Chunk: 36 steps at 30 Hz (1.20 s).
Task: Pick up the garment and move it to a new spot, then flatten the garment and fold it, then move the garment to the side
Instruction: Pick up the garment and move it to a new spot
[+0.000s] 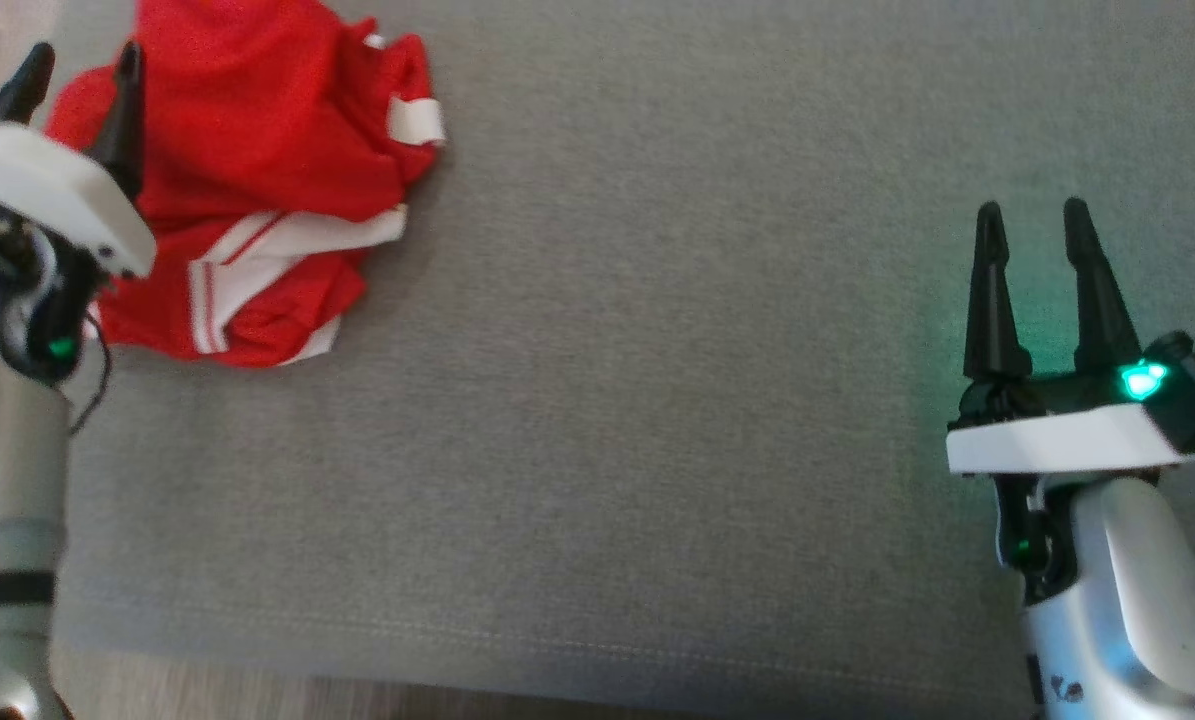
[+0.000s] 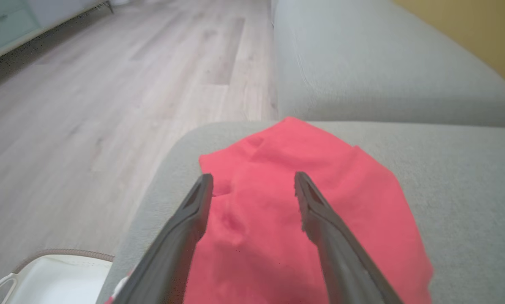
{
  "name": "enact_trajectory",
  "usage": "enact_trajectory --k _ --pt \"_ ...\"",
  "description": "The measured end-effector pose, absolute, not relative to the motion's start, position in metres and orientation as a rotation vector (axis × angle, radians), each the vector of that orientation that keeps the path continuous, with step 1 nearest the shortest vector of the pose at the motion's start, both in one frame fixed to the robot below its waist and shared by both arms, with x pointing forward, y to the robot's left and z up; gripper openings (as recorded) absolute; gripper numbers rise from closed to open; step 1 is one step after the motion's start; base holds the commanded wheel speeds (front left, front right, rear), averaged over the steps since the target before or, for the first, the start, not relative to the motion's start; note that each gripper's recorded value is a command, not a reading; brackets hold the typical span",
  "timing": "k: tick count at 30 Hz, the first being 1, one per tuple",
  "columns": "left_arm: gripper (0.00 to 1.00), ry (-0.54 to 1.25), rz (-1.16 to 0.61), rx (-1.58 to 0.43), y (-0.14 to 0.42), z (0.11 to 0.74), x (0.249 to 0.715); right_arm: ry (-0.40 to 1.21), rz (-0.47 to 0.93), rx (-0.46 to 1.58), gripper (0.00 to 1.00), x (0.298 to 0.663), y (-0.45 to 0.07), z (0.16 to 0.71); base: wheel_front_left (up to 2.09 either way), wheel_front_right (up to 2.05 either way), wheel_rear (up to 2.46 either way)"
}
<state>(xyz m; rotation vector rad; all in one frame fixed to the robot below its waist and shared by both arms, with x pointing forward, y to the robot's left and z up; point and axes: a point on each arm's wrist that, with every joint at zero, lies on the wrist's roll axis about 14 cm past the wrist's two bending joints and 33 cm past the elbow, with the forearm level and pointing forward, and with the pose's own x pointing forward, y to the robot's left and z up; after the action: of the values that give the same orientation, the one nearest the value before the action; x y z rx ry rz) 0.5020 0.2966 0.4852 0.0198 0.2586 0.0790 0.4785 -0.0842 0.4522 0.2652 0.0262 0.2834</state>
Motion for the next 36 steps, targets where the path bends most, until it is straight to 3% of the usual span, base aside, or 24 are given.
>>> enact_trajectory --k 7,17,19,26,36 --pt "1.0 0.567 0.006 -0.006 0.283 0.423 0.53 0.04 0.229 0.255 1.0 0.487 -0.105 0.439 0.0 0.0 0.0" --pt "1.0 0.753 -0.008 0.023 0.283 0.377 0.537 0.06 0.182 0.239 1.0 0.487 -0.124 0.427 0.0 0.0 0.0" --pt "0.0 0.781 -0.016 0.019 0.28 0.37 0.534 0.061 0.179 0.237 1.0 0.486 -0.126 0.427 0.0 0.0 0.0" --pt "0.0 0.75 -0.017 0.015 0.281 0.373 0.533 0.054 0.197 0.239 1.0 0.486 -0.12 0.431 0.0 0.0 0.0" --pt "0.0 0.447 0.004 0.009 0.288 0.438 0.553 0.005 0.234 0.274 1.0 0.475 -0.109 0.46 0.0 0.0 0.0"
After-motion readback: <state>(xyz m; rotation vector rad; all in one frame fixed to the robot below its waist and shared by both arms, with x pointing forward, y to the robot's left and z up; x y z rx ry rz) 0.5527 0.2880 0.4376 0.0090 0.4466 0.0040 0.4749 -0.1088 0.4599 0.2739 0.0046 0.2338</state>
